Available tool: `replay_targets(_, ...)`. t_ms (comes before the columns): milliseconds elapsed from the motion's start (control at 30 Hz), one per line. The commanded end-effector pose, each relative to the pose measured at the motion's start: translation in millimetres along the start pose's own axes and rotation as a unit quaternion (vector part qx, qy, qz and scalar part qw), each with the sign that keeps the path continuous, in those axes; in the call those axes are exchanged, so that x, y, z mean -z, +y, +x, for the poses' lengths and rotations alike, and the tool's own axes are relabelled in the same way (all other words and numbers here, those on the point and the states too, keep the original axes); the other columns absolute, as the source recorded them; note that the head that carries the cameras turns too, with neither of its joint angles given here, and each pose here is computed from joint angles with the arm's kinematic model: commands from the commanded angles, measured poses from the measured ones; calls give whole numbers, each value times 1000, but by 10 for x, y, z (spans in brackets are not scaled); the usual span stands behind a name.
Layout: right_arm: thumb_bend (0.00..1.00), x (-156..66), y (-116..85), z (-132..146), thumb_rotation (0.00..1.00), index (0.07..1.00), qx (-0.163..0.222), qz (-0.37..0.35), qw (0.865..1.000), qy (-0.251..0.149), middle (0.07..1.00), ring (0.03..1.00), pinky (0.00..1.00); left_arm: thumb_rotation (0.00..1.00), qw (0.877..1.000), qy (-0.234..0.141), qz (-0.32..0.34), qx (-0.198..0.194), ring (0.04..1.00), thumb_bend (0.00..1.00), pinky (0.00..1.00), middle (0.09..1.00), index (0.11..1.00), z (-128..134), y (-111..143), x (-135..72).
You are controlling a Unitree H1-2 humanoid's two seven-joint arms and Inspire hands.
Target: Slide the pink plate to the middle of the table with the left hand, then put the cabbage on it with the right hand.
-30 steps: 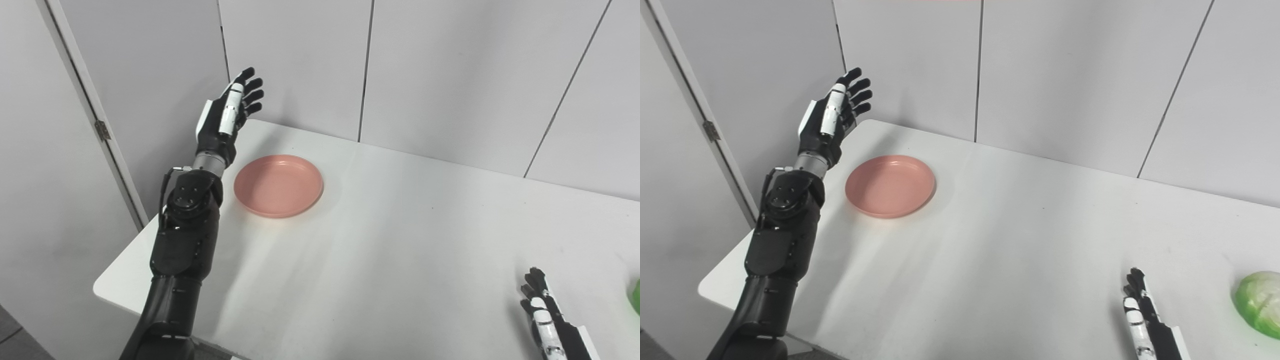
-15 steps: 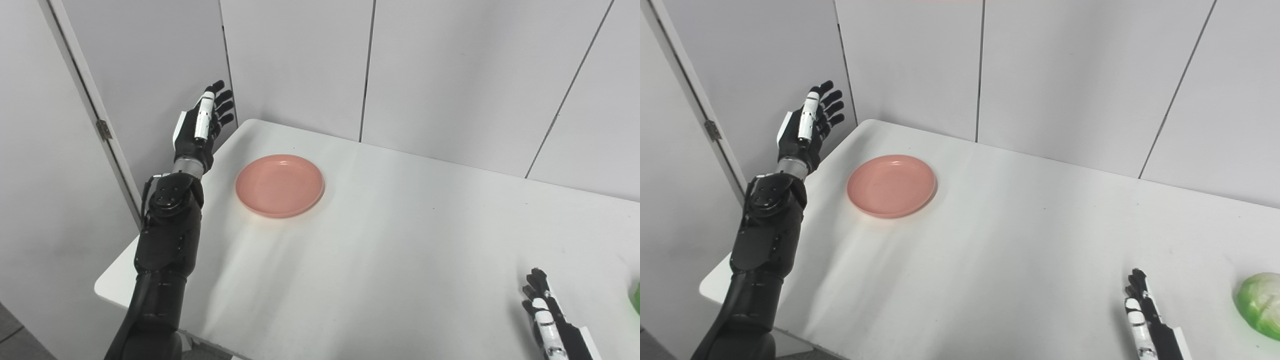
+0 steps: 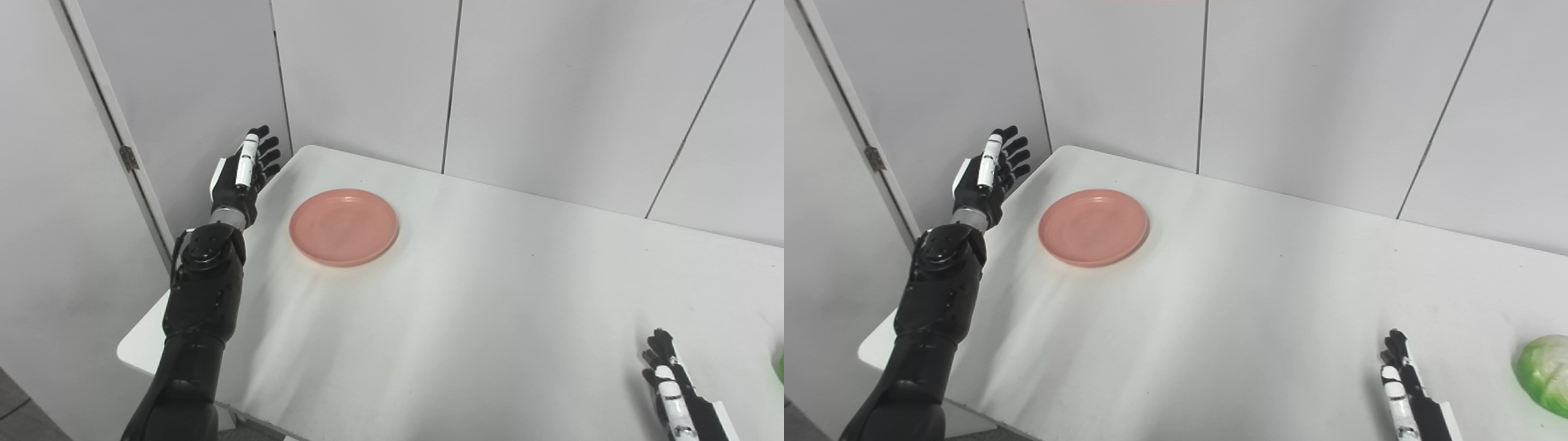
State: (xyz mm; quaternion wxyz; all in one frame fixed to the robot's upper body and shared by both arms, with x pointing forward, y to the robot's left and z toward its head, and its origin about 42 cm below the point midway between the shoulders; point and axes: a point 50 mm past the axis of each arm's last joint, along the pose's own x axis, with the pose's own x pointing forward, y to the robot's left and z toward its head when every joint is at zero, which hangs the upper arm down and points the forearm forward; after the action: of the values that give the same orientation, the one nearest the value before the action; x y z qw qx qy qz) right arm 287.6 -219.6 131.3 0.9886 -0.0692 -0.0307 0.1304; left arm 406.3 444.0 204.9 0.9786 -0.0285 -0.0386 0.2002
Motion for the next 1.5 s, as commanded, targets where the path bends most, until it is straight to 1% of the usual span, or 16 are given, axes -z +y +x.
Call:
replay_targets(0,14,-142,-19,52,1000,1000,1,-4,1000,-25,1000,1000,1000,1000,998,-57,6,-6,893,384,880,892,876,140,45,-330)
replay_targets(200,12,-158,-15,47,1000,1000,4,-7,1000,-24,1000,1000,1000,1000,999,-38,5,-11,884,380,875,886,871,144,33,-207)
replay_targets(500,13,-151,-16,51,1000,1000,4,-8,1000,-25,1000,1000,1000,1000,1000,-10,7,-5,891,368,876,894,888,156,-18,22)
replay_targets(667,24,-148,-16,50,1000,1000,4,-6,1000,-23,1000,1000,1000,1000,1000,16,7,-8,886,379,879,887,885,158,-68,179)
replay_targets(767,27,-148,-16,48,1000,1000,2,0,1000,-25,1000,1000,1000,1000,1000,26,5,-9,883,373,882,882,874,142,-106,249)
replay_targets(933,26,-145,-21,48,1000,1000,3,-5,1000,-26,1000,1000,1000,1000,999,38,2,-5,891,352,894,887,885,122,-143,357)
replay_targets(1067,24,-140,-24,54,1000,1000,2,-5,1000,-27,1000,1000,1000,1000,999,52,15,-1,883,363,882,882,883,87,-188,457)
replay_targets(1267,35,-137,-26,53,1000,1000,4,-1,1000,-23,1000,1000,1000,1000,998,62,4,16,880,357,868,880,876,-49,-319,645)
replay_targets(1367,41,-136,-27,54,1000,1000,3,-8,1000,-25,1000,1000,1000,1000,997,68,10,32,888,374,881,884,879,-132,-409,738)
replay_targets(1467,60,-132,-27,59,1000,1000,3,-6,1000,-25,1000,1000,1000,1000,997,72,-1,39,888,384,887,882,874,-185,-481,788)
